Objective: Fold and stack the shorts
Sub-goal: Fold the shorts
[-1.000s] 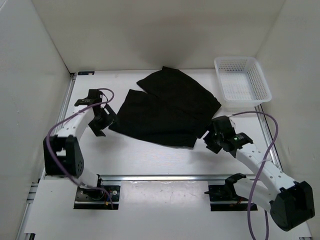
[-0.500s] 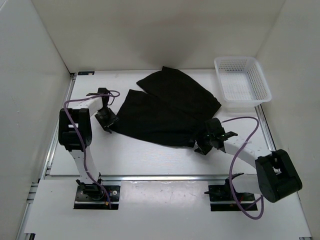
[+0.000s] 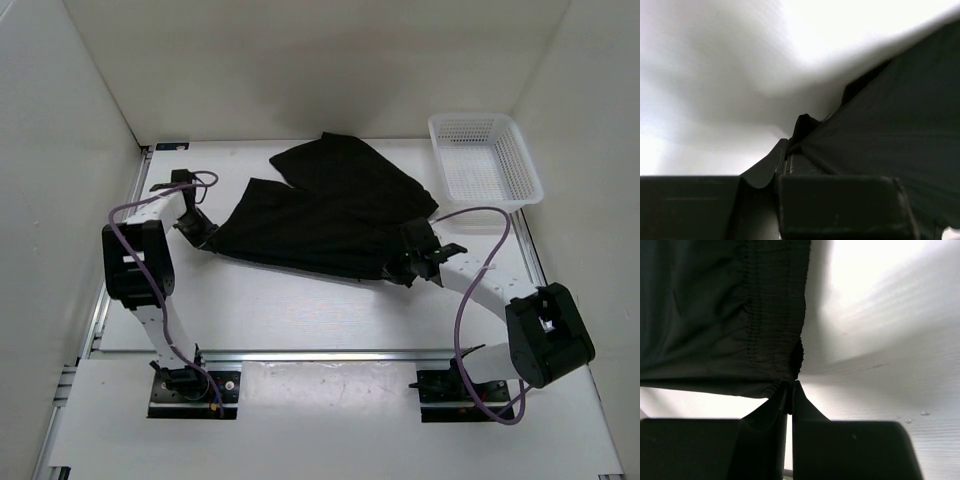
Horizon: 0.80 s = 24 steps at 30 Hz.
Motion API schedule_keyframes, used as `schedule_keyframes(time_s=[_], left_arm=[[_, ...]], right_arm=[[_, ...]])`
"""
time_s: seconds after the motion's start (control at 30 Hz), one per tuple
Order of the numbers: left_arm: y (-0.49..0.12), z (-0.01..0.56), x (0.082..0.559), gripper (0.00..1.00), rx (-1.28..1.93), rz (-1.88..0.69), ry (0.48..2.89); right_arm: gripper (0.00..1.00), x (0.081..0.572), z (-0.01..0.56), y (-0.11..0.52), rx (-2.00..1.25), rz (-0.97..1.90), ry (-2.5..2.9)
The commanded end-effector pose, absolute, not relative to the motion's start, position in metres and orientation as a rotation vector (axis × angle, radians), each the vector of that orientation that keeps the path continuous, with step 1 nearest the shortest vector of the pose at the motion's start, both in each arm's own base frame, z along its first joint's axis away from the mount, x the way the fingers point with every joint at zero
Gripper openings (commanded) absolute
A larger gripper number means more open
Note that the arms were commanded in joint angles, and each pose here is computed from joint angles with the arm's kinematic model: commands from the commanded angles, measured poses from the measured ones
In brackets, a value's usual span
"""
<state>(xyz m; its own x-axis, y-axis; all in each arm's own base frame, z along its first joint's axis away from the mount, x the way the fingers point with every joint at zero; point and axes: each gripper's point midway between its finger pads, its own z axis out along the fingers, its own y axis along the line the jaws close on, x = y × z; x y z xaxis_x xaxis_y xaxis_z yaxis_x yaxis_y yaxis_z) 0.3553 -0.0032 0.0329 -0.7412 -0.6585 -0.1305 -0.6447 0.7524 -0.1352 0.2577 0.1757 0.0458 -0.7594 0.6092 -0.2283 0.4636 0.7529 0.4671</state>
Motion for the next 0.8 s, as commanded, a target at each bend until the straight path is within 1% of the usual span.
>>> schedule_keyframes(time_s=[0.0, 0.1, 0.13, 0.2, 0.27, 0.33, 0.4, 0.5, 0.6, 0.77], left_arm=[[0.013, 0.078, 0.352, 0.1, -1.016, -0.142, 2.639], [0.012, 0.074, 0.321, 0.1, -1.037, -0.132, 2.656], [0.01, 0.084, 0.315, 0.1, -1.035, -0.157, 2.624], [0.006, 0.075, 0.284, 0.1, -1.052, -0.143, 2.665], [0.005, 0.085, 0.265, 0.1, -1.044, -0.137, 2.637], [-0.013, 0.095, 0.249, 0.1, -1.043, -0.164, 2.636], [-0.03, 0.119, 0.244, 0.1, -1.023, -0.252, 2.571], [-0.032, 0.147, 0.233, 0.1, -1.001, -0.269, 2.516], [-0.025, 0.155, 0.215, 0.1, -1.002, -0.208, 2.523], [-0.024, 0.176, 0.216, 0.1, -0.952, -0.234, 2.463]], right_arm=[[0.0, 0.262, 0.06, 0.147, 0.667, 0.357, 2.583], [0.0, 0.251, 0.066, 0.143, 0.595, 0.346, 2.608], [0.0, 0.246, 0.072, 0.144, 0.578, 0.357, 2.605], [0.0, 0.222, 0.063, 0.14, 0.559, 0.331, 2.67], [0.0, 0.203, 0.065, 0.145, 0.516, 0.362, 2.689], [0.0, 0.177, 0.064, 0.144, 0.484, 0.358, 2.714], [0.0, 0.161, 0.071, 0.139, 0.501, 0.353, 2.708], [0.0, 0.146, 0.078, 0.128, 0.556, 0.339, 2.689], [0.0, 0.129, 0.081, 0.113, 0.598, 0.299, 2.704], [0.0, 0.107, 0.077, 0.097, 0.636, 0.251, 2.738]])
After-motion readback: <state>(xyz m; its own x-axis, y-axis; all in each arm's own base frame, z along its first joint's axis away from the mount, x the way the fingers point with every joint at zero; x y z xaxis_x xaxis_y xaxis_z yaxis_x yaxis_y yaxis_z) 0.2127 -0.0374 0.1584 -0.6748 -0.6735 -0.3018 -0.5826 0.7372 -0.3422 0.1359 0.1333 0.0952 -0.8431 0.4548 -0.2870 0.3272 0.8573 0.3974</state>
